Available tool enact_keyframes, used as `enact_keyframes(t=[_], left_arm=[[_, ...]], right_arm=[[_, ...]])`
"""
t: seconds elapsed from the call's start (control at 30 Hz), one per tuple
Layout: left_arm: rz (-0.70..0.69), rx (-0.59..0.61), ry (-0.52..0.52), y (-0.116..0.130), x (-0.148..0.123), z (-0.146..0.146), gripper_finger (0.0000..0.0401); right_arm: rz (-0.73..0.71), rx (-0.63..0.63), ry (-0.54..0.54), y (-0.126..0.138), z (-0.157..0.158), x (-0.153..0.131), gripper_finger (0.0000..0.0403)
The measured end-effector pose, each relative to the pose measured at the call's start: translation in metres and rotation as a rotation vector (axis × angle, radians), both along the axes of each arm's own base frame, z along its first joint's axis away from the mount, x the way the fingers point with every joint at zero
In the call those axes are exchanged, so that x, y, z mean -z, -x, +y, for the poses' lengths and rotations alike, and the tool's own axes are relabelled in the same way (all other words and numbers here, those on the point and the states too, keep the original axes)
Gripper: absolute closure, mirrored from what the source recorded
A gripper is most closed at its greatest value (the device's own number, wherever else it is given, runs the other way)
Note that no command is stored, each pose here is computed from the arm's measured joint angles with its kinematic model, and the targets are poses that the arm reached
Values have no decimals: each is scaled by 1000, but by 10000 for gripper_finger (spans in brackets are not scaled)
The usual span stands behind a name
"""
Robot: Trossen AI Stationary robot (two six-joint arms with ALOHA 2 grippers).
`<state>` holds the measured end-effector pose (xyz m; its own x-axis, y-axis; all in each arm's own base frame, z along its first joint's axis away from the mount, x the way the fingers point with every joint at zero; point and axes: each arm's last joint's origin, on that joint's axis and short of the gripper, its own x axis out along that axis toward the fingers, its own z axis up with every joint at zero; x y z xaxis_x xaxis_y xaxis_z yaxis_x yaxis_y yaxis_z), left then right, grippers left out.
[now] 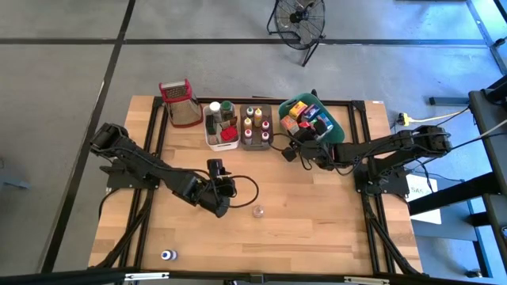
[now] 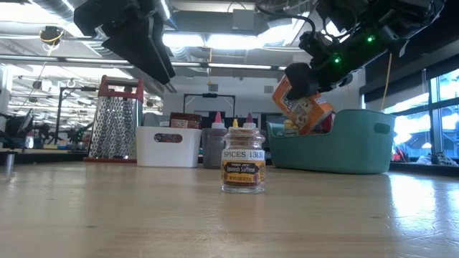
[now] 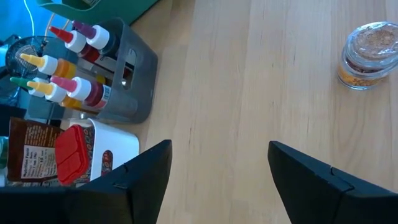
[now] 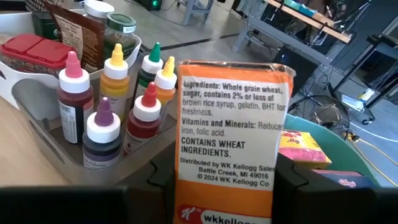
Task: Pick & Place Kitchen Items
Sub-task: Put the orange cereal box into the right green bin
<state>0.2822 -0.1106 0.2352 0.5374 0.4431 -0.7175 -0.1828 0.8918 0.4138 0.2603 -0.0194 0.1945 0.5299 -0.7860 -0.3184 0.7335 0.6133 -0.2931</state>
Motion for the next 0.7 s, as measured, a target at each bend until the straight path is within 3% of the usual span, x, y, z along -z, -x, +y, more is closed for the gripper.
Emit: enact_keyframes(t=[0.4,0.7], left_arm=[[-1,-1,1,0,0,0,139],[-4,-6,4,0,0,0,140]], right_arm=[[19,55,42,2,0,0,255],[33,16,-16,2,-5,4,255]])
